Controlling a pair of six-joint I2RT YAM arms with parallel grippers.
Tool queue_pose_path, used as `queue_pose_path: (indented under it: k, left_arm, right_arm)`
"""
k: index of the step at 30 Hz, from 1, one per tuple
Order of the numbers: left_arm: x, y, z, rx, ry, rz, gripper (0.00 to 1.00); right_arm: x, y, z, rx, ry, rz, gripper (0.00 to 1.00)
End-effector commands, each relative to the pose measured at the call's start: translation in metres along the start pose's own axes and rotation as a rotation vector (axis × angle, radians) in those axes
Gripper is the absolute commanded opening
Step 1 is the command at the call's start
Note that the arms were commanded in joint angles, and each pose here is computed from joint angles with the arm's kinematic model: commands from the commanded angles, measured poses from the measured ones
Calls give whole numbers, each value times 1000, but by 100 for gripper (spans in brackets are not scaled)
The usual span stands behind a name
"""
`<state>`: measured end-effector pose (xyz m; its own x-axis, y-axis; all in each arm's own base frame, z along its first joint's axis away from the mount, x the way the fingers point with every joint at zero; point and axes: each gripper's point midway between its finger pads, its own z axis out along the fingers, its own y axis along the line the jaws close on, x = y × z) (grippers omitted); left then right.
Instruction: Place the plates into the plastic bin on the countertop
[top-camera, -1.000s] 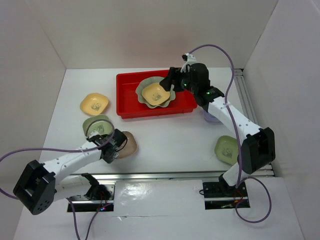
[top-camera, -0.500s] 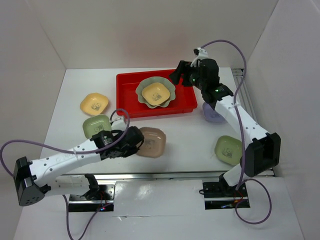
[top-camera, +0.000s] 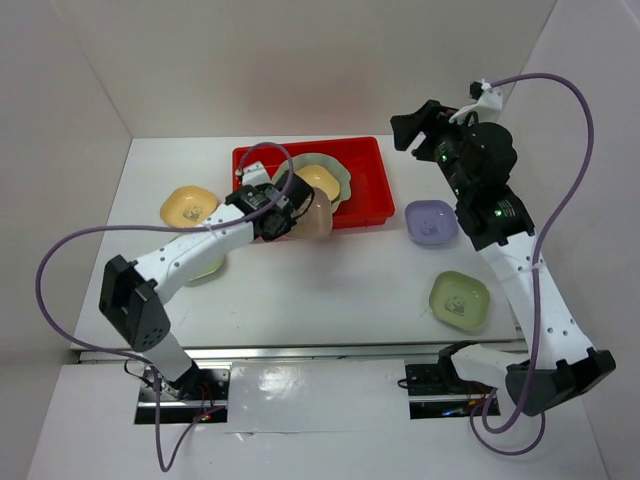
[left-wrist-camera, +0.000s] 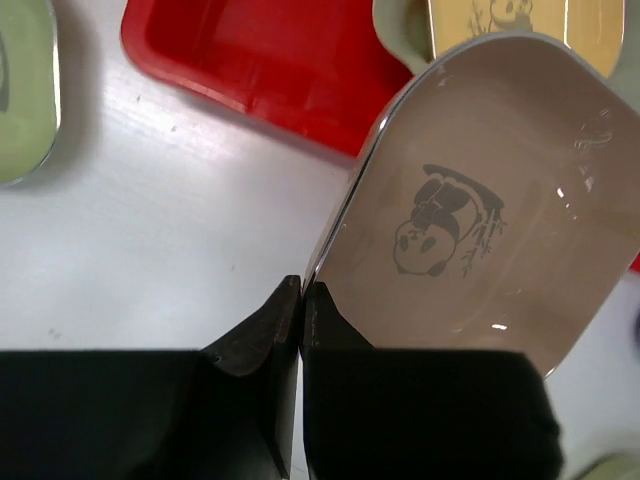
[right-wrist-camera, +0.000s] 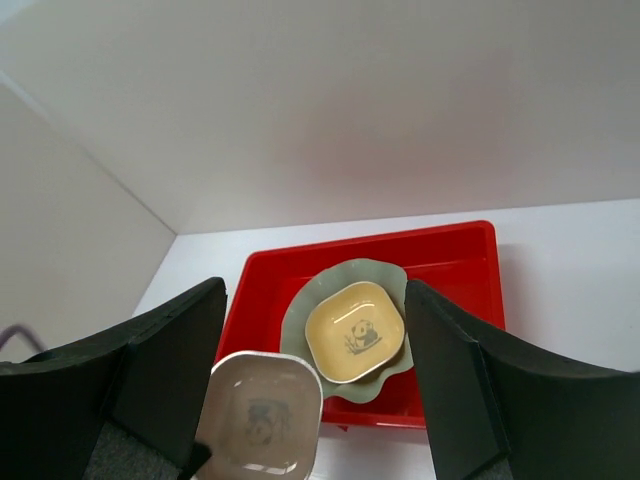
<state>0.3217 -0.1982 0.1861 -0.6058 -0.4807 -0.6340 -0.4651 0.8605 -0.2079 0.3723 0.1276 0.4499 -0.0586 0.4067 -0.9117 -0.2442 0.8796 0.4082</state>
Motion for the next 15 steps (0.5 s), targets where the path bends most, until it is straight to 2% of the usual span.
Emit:
queue_pose_path:
  k: [1,3,9,11,12,13,15]
  left_arm:
    - [-41,-29,23,82,-38,-68,0]
    - [-56,-55,32,168,-62,-120,0]
    - [-73,-101,72,191,-45,-212,0]
    - [-75,-112,83,192,-56,-217,0]
    - [-66,-116,101,169,-43,-203,0]
    - [-76,-126,99,183,-62,-215,0]
    - [-70,-128,109,160,-48,-214,0]
  right_arm:
    - [-16,-2,-12,27,-33,6,79]
    - [-3,-8,-13,40,-4,4,79]
    - [8,-4,-13,7,17,25,79]
    - [12,-4,-13,2,30,35,79]
    - [17,-4,-12,-4,43,35,79]
    - [18,-4,-15,-5,42,35,79]
    - [19,-5,-18,-5,42,35,79]
